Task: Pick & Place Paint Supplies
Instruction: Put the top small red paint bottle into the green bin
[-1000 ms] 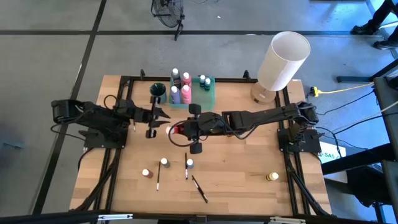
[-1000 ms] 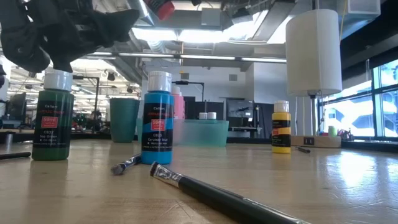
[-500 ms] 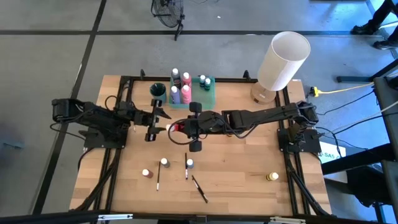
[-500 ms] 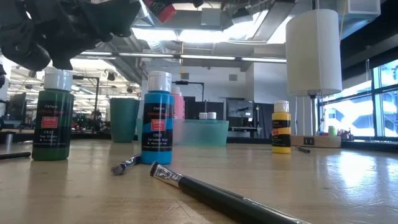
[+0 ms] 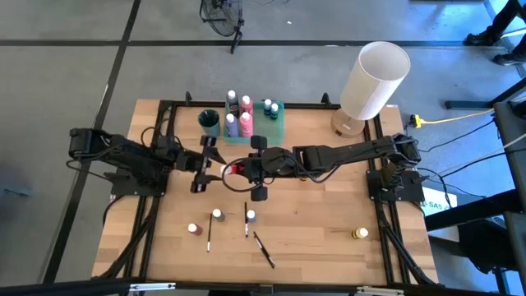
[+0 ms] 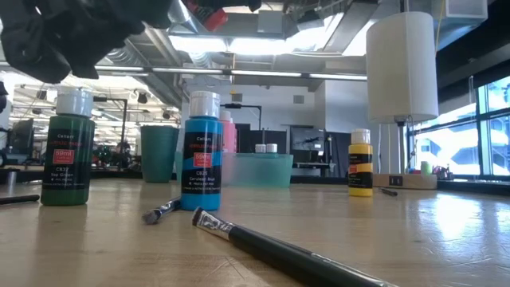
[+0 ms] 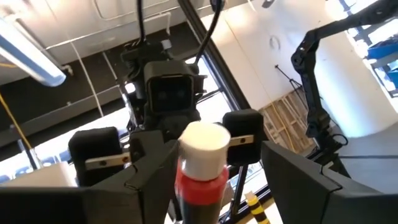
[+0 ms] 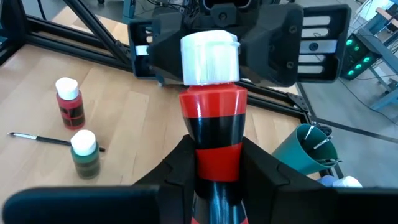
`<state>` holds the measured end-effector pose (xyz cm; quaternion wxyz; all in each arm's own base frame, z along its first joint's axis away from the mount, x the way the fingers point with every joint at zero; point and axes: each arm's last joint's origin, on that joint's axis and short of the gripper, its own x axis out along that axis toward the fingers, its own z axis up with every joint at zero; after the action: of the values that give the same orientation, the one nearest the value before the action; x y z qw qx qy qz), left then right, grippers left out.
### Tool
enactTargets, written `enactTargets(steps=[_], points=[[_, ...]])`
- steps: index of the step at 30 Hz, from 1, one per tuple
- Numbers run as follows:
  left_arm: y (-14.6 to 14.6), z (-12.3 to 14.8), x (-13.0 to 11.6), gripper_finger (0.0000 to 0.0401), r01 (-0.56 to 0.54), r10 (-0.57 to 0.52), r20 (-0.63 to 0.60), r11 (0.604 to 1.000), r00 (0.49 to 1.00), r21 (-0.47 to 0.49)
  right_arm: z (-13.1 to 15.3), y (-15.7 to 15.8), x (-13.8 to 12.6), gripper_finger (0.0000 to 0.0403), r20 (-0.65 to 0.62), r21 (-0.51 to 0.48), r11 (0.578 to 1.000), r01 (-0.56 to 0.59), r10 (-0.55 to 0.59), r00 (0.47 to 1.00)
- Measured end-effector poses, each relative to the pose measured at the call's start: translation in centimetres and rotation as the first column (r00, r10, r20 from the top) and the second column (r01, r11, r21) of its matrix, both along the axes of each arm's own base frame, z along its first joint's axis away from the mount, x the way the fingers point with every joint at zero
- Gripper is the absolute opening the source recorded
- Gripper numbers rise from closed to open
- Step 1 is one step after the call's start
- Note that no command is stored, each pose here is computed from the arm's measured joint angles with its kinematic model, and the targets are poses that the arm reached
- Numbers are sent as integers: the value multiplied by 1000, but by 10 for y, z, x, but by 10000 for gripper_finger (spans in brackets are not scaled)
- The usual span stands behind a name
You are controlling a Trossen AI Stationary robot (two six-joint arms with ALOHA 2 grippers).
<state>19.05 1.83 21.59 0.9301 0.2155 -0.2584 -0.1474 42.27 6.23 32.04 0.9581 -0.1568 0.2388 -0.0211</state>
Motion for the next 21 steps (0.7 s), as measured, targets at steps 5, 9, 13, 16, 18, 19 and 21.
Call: enactTargets(steps=[5, 9, 13, 16, 18, 19, 21], points=[[-5, 3, 2, 227, 3, -3, 24, 1000, 1000, 29, 0, 0, 0, 89, 0, 3, 1000, -5, 5, 1000], [-6, 7, 6, 228, 10, -11, 21, 1000, 1000, 22, 0, 0, 0, 89, -1, 4, 1000, -3, 3, 1000], [-4, 2, 9, 227, -14, 14, -34, 1000, 999, 3, -1, 0, 0, 89, -5, 1, 1000, 0, 0, 1000], [-2, 0, 10, 228, -48, 47, -65, 999, 997, -12, -2, 3, -1, 89, -13, -6, 1000, -3, 3, 1000], [-1, -1, 11, 228, -60, 58, -73, 998, 996, -17, -2, 5, -1, 89, -15, -8, 1000, -7, 7, 1000], [0, -3, 11, 227, -70, 67, -90, 997, 994, -24, -1, 6, -1, 89, -4, -7, 1000, -13, 13, 1000], [0, -4, 12, 226, -77, 74, -100, 997, 992, -27, 0, 8, -1, 89, 3, -7, 1000, -19, 19, 1000]])
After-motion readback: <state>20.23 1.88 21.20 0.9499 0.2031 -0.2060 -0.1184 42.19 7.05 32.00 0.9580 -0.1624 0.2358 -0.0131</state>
